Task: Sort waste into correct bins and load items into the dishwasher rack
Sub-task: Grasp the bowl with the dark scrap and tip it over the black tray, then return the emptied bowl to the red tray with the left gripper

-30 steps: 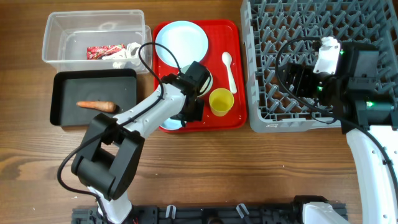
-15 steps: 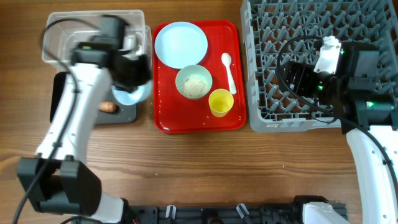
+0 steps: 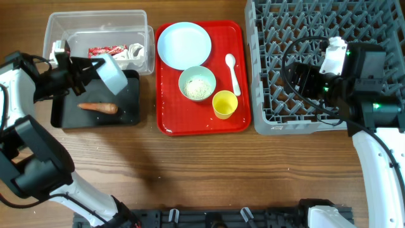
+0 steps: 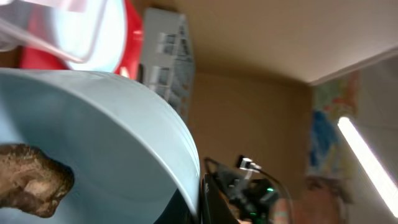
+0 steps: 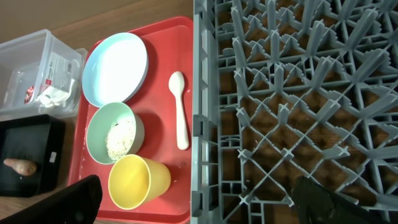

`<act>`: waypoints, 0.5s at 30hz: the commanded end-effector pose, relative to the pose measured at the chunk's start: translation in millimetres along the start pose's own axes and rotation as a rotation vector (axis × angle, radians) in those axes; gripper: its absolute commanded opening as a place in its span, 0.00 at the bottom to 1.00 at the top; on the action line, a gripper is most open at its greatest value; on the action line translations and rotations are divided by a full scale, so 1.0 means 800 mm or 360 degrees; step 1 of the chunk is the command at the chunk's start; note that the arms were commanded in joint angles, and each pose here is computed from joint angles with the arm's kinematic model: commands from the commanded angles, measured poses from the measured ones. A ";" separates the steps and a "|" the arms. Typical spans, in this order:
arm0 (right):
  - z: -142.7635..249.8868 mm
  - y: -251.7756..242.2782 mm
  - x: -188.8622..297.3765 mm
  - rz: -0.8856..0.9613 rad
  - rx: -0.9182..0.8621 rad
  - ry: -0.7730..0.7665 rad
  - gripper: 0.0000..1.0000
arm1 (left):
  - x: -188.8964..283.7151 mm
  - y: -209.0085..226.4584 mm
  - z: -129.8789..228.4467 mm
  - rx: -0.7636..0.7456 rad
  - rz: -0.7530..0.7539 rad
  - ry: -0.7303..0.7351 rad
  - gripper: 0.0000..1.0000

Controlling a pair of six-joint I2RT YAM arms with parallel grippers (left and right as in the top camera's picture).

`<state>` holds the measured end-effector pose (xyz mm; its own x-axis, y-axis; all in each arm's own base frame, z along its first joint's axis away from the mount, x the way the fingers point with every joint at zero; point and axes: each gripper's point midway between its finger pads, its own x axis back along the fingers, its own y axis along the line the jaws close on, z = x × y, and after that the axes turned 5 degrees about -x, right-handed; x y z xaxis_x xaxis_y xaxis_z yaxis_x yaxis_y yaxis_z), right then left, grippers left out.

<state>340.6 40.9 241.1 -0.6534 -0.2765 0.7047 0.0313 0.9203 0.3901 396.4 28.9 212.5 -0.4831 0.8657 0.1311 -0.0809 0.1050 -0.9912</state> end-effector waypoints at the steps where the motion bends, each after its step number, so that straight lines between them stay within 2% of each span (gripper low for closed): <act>1: -0.007 0.007 0.001 -0.0034 -0.0006 -0.0012 1.00 | 0.007 -0.028 -0.003 0.0065 0.0221 -0.0019 0.04; 9: -0.007 0.007 0.001 -0.0034 -0.0006 -0.0011 1.00 | 0.005 -0.019 -0.003 0.0073 0.0149 -0.0017 0.04; 12: -0.007 0.007 0.001 -0.0033 0.0001 -0.0011 1.00 | -0.005 -0.005 0.006 0.0006 -0.0064 0.0014 0.04; 15: -0.007 0.008 0.001 -0.0034 0.0007 -0.0014 1.00 | -0.021 0.005 0.024 -0.0208 -0.0484 0.0071 0.04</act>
<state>340.6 40.9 241.1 -0.6531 -0.2765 0.7050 0.0314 0.9203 0.3901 396.5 24.3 209.1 -0.4698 0.8676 0.1633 -0.1209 0.1200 -0.9854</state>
